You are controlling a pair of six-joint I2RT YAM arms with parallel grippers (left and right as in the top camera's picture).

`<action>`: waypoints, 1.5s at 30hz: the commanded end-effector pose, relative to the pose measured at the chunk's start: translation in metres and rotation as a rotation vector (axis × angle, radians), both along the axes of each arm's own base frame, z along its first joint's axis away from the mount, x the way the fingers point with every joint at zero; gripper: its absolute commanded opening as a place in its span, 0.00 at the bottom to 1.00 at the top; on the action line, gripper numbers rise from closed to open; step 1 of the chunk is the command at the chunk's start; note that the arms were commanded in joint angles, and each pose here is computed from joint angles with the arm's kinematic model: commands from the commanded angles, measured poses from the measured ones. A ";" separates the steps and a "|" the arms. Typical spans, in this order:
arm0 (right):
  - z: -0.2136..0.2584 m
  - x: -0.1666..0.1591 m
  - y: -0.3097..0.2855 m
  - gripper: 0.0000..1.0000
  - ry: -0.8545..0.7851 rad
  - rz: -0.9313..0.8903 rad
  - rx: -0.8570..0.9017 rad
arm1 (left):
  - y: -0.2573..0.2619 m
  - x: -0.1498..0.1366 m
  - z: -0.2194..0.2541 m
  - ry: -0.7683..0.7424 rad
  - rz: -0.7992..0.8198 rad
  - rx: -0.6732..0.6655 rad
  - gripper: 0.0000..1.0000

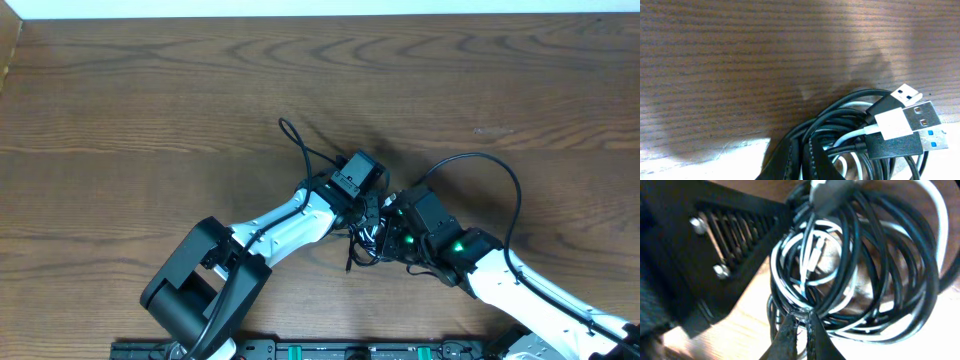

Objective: Untangle cables

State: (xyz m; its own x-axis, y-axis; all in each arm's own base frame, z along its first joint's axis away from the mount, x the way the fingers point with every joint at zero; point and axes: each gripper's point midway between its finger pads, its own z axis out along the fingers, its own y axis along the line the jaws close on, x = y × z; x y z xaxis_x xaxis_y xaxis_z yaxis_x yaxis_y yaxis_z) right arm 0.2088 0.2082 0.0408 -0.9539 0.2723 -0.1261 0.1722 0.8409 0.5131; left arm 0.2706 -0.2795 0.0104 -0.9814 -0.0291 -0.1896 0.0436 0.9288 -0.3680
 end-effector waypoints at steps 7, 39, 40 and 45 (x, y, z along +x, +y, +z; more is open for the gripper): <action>-0.007 -0.008 0.003 0.01 0.026 -0.044 -0.041 | 0.006 -0.002 -0.014 0.016 0.008 0.041 0.08; 0.030 -0.016 0.032 0.58 -0.149 0.253 0.058 | 0.007 0.001 -0.009 0.007 0.006 0.029 0.09; 0.029 -0.016 0.031 0.61 -0.148 0.254 0.054 | 0.007 0.002 -0.006 0.001 -0.011 0.020 0.11; 0.028 -0.010 0.023 0.78 -0.158 0.252 0.037 | 0.008 0.006 0.019 -0.024 -0.101 -0.056 0.47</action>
